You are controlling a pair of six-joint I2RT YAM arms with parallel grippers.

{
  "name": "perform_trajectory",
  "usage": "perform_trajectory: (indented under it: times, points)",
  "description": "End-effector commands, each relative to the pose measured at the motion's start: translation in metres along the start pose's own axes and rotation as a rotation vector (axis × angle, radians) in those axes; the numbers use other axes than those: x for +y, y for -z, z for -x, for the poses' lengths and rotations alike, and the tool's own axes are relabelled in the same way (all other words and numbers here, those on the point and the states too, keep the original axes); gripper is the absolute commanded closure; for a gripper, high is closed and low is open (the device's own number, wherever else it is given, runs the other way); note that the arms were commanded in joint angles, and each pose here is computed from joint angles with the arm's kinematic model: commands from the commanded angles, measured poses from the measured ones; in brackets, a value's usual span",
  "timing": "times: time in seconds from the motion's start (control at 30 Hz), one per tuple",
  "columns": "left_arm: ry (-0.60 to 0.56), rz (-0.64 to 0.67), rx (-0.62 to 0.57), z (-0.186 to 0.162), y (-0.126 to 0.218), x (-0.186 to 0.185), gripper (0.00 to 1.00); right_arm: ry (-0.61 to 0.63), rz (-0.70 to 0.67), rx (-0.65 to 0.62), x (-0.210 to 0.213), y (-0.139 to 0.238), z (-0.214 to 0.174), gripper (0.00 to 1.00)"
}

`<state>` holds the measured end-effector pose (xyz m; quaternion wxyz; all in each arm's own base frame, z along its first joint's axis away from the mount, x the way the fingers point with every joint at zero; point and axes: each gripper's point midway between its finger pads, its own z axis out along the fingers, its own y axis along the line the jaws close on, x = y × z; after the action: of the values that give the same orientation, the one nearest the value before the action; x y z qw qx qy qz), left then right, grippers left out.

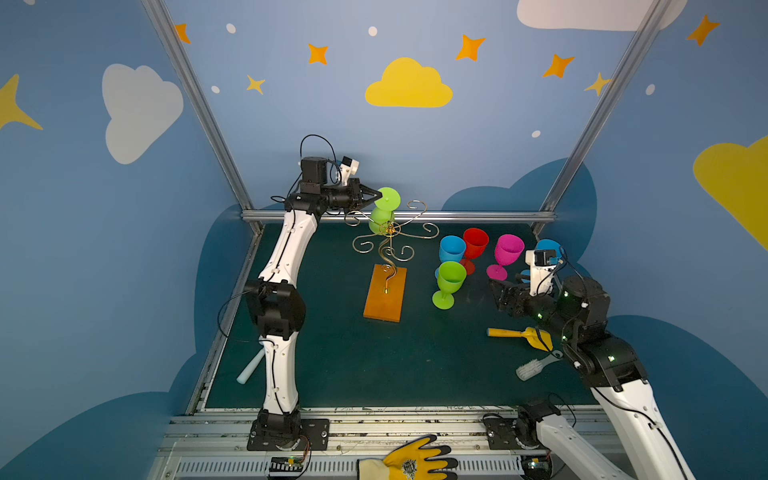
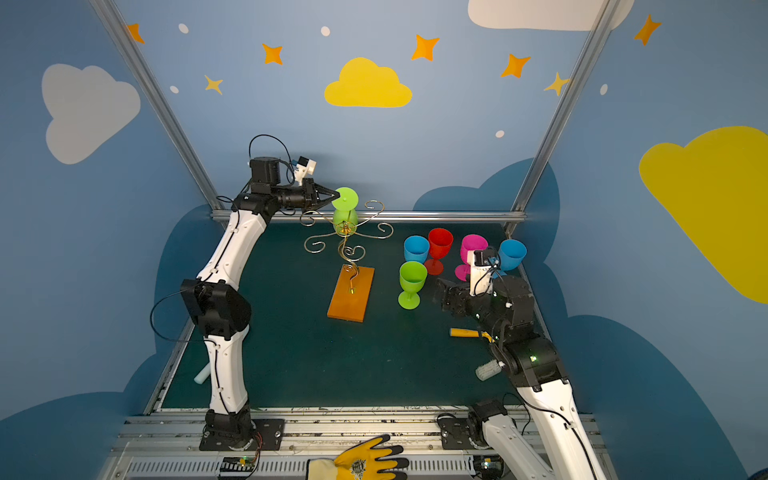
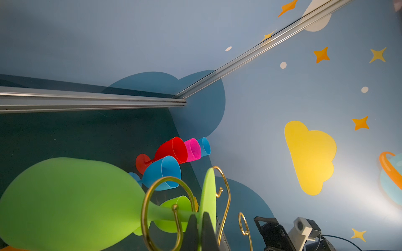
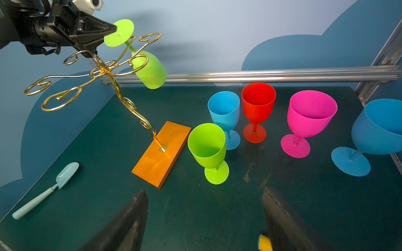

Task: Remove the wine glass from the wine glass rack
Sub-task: 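Lift the lime-green glass up off the rack hook with the left gripper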

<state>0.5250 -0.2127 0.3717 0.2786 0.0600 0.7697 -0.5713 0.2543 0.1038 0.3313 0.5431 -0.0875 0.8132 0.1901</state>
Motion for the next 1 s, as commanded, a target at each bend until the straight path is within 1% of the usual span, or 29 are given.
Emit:
perform_trajectory:
  times: [0.0,0.37,0.73,0.97]
  points:
    - [-0.063,-0.028,-0.011,0.0,0.016,-0.026,0.97,-0.004,0.006,-0.035,0.003,0.009,0.011,0.18]
    - [-0.041,-0.009,-0.04,-0.001,0.038,-0.017,0.97,-0.008,0.012,-0.036,0.004,0.007,0.012,0.18]
    - [-0.037,-0.008,-0.024,-0.006,0.042,-0.013,0.97,-0.012,0.017,-0.036,0.005,0.007,0.013,0.18]
    - [-0.017,0.011,-0.064,0.001,0.059,-0.004,0.97,-0.012,0.015,-0.034,0.004,0.007,0.012,0.18]
